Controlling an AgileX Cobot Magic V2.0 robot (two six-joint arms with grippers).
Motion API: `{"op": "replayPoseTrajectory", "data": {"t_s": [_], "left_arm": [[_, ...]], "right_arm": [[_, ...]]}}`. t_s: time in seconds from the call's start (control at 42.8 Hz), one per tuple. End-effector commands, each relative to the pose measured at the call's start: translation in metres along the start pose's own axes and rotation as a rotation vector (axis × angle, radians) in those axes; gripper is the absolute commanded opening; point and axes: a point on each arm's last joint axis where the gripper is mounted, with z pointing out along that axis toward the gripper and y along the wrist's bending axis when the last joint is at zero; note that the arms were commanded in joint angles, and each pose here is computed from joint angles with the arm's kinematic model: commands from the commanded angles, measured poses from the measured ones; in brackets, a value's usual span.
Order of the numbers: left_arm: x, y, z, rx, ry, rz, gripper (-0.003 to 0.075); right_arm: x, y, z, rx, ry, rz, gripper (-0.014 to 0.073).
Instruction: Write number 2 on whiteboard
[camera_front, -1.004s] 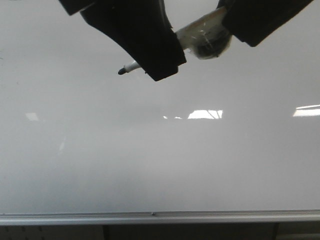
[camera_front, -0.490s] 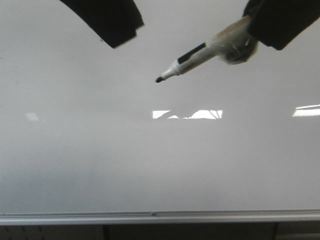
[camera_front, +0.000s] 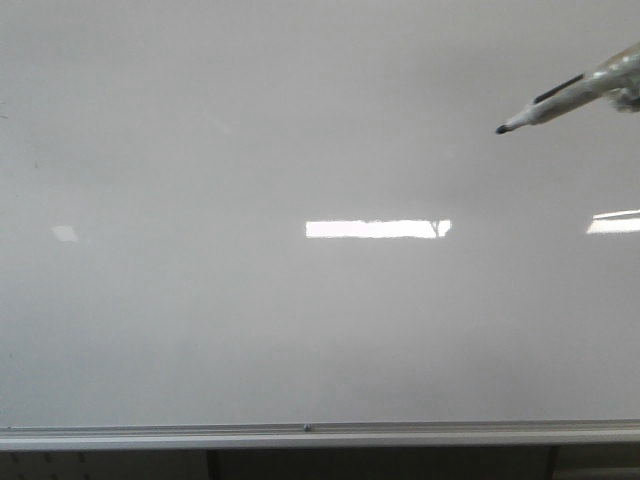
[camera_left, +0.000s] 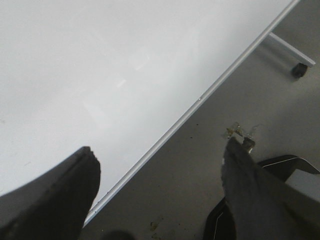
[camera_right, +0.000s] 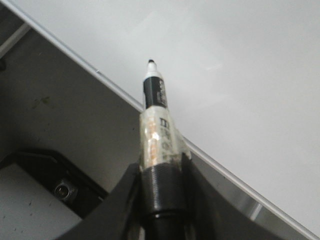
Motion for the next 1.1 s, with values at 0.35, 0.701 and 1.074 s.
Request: {"op": "replayPoseTrajectory", "data": {"t_s": [0.35,0.701,1.074], "left_arm": [[0.002,0.008,-0.005,-0.076,-0.137,-0.066,0.05],[-0.001,0.009,-0.005,-0.088,-0.162,-0.065,0.05],[-0.001,0.009,-0.005,-0.088,-0.162,-0.065,0.05]], "right_arm": [[0.044,-0.02,0.003,0.228,-0.544,0.289,0.0015],[0.016,-0.024,0.03,0.259,-0.697,0.24,0.0015],[-0.001,-0.036,0.066,0.344,-0.77,0.202,0.0015]]}}
